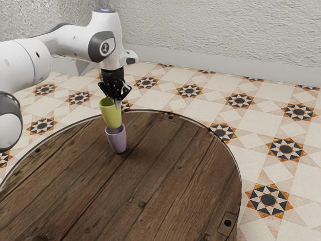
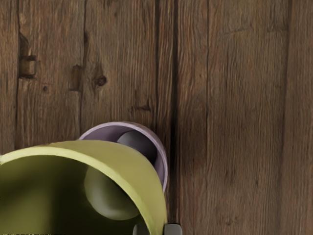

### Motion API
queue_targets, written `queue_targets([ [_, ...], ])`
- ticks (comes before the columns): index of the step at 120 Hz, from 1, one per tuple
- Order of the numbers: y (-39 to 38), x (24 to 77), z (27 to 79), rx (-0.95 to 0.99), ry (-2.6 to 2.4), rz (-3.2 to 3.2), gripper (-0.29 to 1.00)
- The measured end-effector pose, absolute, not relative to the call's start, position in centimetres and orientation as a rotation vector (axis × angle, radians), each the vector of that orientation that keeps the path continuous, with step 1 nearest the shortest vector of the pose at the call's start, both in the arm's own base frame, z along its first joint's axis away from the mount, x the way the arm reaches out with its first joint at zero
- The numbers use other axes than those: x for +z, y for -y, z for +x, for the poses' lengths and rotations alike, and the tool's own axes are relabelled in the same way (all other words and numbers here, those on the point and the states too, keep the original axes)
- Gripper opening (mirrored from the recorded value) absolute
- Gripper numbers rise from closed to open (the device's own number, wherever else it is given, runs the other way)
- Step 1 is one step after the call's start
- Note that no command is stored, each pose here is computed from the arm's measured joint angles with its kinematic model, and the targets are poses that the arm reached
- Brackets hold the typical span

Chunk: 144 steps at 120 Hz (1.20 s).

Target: Place the right cup onto the left cup

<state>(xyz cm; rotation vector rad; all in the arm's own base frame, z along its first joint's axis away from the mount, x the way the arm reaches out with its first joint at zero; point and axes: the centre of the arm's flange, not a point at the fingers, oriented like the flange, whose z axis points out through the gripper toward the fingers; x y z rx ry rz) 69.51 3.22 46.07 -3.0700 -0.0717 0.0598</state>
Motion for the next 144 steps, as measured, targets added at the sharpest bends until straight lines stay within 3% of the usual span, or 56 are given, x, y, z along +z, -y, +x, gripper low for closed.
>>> queue_targets([
  [103, -4.3, 41.3, 70.3, 0.148, 0.068, -3.067, -0.08],
  [126, -4.0, 41.8, 70.4, 0.114, 0.059, -3.080, 0.33],
  [144, -3.0, 46.2, 69.0, 0.031, 0.045, -3.095, 0.52],
])
